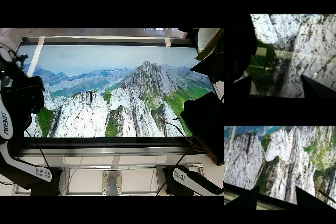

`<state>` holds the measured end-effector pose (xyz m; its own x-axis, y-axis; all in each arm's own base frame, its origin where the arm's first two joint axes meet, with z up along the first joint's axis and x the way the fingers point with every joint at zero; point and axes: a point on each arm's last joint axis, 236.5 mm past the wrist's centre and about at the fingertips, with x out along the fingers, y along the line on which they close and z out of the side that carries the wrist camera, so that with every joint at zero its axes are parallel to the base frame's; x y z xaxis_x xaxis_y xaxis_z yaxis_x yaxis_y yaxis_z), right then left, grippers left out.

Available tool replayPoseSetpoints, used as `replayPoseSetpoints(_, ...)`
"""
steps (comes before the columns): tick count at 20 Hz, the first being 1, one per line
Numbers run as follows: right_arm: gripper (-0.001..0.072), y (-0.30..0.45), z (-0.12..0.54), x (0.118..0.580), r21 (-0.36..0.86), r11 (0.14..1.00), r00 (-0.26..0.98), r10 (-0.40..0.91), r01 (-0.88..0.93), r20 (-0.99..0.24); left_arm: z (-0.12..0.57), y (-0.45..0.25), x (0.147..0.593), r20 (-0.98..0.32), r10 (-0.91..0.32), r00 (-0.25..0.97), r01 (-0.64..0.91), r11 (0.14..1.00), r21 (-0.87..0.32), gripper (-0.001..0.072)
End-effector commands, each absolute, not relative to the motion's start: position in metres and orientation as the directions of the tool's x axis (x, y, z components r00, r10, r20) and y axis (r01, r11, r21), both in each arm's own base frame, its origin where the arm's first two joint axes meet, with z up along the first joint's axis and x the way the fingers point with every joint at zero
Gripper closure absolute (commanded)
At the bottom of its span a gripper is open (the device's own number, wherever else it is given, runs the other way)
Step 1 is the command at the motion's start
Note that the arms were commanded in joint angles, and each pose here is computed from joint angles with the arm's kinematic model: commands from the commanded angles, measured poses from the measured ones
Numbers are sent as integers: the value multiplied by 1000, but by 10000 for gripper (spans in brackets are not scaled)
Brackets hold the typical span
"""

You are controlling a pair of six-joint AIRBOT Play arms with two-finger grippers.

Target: Fold the clothes and pants, and hang the long-sleeved shirts on hangers.

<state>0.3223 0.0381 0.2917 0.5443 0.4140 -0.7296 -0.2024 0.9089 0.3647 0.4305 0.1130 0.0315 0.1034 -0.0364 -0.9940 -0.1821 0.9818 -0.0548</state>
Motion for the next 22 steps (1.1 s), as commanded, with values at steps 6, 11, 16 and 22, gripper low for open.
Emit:
replayPoseSetpoints(6,201,37,292,324,361,911,549,409,-199,-729,7,246,321,-906,-271,325,-534,739,-412,15)
replayPoseSetpoints(11,201,37,292,324,361,911,550,409,-199,-728,-44,255,239,-780,-293,553,-651,431,-625,15)
replayPoseSetpoints(16,201,37,292,324,361,911,549,409,-199,-729,-71,257,204,-776,-273,569,-722,286,-630,15)
replayPoseSetpoints(22,201,37,292,323,361,911,549,409,-199,-729,-59,257,244,-721,-252,646,-665,278,-693,20)
